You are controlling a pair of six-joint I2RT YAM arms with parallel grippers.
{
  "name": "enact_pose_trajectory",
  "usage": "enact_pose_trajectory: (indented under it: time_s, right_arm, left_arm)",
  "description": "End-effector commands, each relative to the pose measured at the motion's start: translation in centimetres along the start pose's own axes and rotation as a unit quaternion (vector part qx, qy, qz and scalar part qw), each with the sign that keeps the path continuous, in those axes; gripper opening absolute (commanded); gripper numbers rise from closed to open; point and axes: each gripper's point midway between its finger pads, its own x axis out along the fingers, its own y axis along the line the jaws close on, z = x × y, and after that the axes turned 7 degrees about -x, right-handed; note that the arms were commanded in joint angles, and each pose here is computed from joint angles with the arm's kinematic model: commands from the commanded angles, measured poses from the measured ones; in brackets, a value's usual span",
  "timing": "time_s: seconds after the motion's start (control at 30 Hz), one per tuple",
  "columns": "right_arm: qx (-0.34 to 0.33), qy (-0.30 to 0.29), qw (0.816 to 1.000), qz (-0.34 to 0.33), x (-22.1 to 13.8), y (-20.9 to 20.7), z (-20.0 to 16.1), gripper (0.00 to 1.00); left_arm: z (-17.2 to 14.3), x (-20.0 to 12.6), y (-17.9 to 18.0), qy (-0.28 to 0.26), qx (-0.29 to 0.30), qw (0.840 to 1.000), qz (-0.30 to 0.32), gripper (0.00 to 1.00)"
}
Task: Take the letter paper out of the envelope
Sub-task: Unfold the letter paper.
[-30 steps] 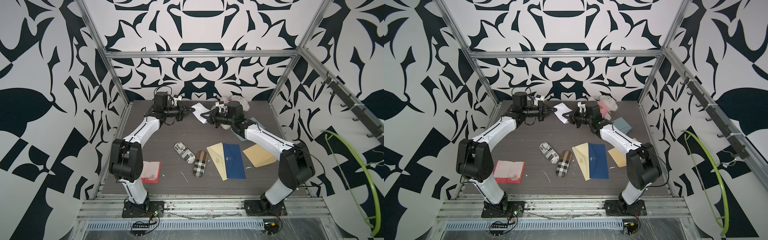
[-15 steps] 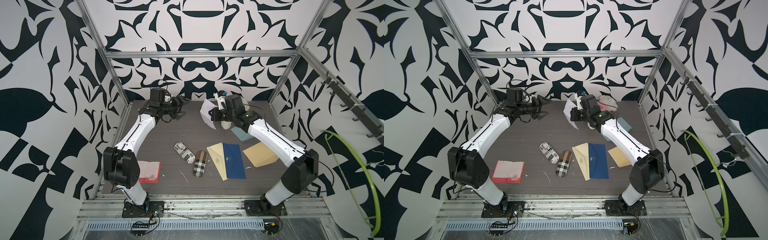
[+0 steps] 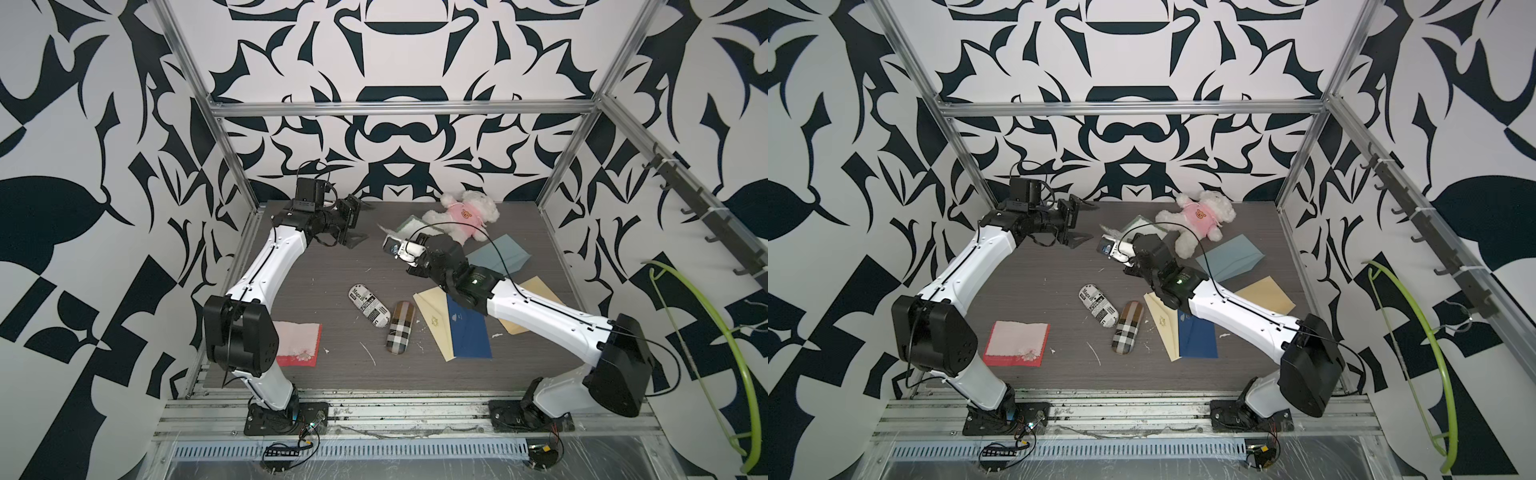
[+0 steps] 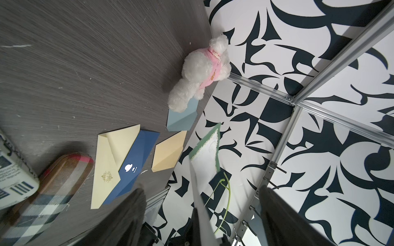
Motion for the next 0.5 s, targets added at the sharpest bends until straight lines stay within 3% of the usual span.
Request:
enact_pose_trajectory:
  time_s: [0.0, 0.2, 0.33, 0.47]
  right_arm:
    - [-0.082, -0.024, 0.994, -0.063, -1.0, -2.7, 2.3, 0.00]
    - [-0.112, -0.043, 0.991, -0.055, -0.8, -1.8, 4.2, 0.00]
    - [-0.119, -0.049, 0.990, -0.052, -0.6, -1.4, 4.8, 0.00]
    - [-0.121, -0.054, 0.990, -0.050, -0.5, -1.0, 5.3, 0.00]
  left_arm:
    - [-0.6, 0.5, 1.3, 0.027, -0.021, 0.999, 0.015, 0.89]
    - [-0.7, 1.7, 2.8, 0.046, -0.036, 0.998, 0.014, 0.86]
    - [-1.4, 2.5, 2.4, 0.062, -0.033, 0.997, 0.012, 0.74]
    - [-1.4, 2.8, 2.0, 0.066, -0.036, 0.997, -0.007, 0.55]
